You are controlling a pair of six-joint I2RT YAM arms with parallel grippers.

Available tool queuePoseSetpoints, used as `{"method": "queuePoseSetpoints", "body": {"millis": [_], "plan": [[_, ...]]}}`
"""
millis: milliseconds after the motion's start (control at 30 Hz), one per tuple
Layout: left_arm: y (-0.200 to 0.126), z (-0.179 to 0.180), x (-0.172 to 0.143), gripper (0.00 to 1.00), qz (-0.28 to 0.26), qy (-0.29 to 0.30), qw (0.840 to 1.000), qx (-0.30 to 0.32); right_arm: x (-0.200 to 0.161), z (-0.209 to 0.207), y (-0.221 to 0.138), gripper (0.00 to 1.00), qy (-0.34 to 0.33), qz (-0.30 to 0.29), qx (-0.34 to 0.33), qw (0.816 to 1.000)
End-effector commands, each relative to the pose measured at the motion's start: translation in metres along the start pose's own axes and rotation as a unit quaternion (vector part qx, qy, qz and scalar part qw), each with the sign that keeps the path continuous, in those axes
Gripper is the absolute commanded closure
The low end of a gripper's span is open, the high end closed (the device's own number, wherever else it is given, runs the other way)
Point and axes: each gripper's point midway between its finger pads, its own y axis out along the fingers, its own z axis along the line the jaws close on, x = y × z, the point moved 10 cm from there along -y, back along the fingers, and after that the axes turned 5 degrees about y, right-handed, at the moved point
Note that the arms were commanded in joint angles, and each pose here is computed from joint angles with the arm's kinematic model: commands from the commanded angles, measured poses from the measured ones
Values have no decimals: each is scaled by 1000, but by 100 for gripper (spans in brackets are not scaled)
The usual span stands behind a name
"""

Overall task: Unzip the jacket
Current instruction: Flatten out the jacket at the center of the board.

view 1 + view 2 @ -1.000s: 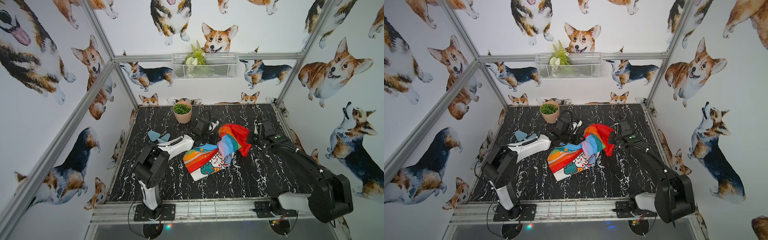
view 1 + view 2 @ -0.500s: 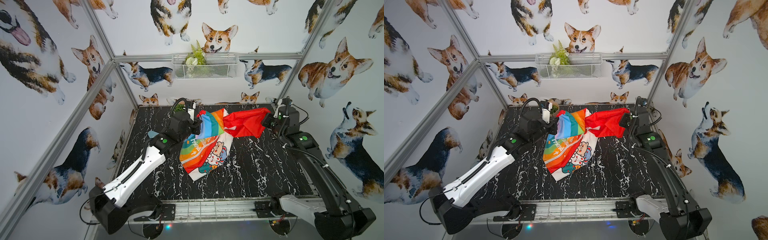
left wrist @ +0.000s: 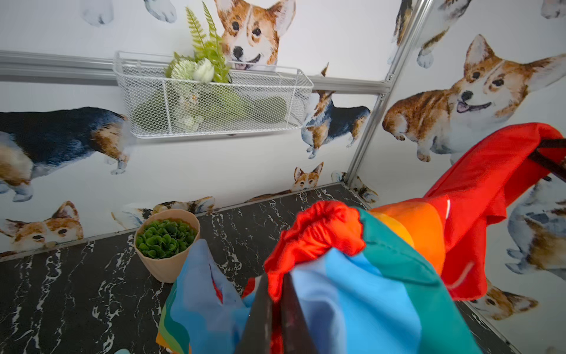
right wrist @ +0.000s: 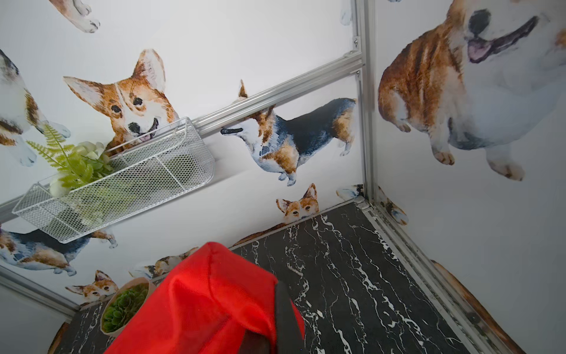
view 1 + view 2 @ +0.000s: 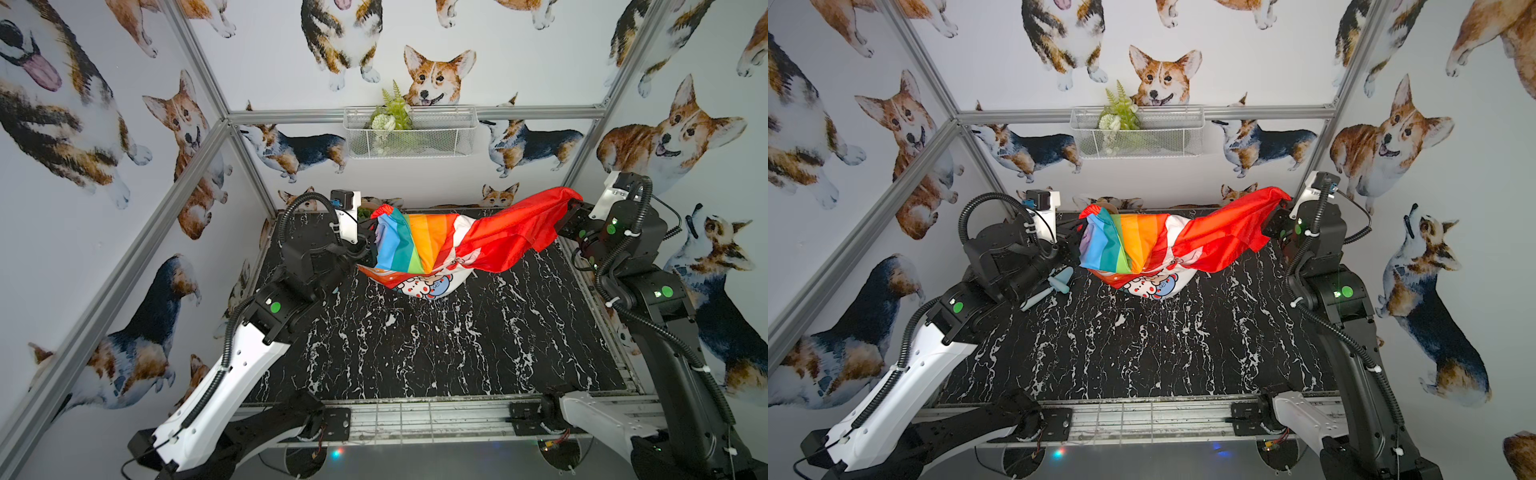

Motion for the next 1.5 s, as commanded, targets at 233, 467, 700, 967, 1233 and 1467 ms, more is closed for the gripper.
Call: {"method": "queuePoseSetpoints", "body": {"millis": [233,467,700,967,1233,1467], "plan": [[82,-16,-102,100,190,-33,977,-88,-83,-35,39,100,-36,144,-67,987],[153,-23,-185,100,294,-56,947,-114,-177,-60,94,100,-25,277,-94,956],[187,-26,-244,100,356,-68,924,-120,-214,-70,110,100,-7,322,-97,942],[188,-20,-246,73,361,-54,927,-85,-222,-72,113,100,-7,335,-99,937],[185,-17,-245,70,361,-44,929,-65,-224,-72,114,100,-4,337,-96,936],[181,-14,-239,81,355,-37,933,-51,-225,-73,113,100,-3,339,-95,936]]}}
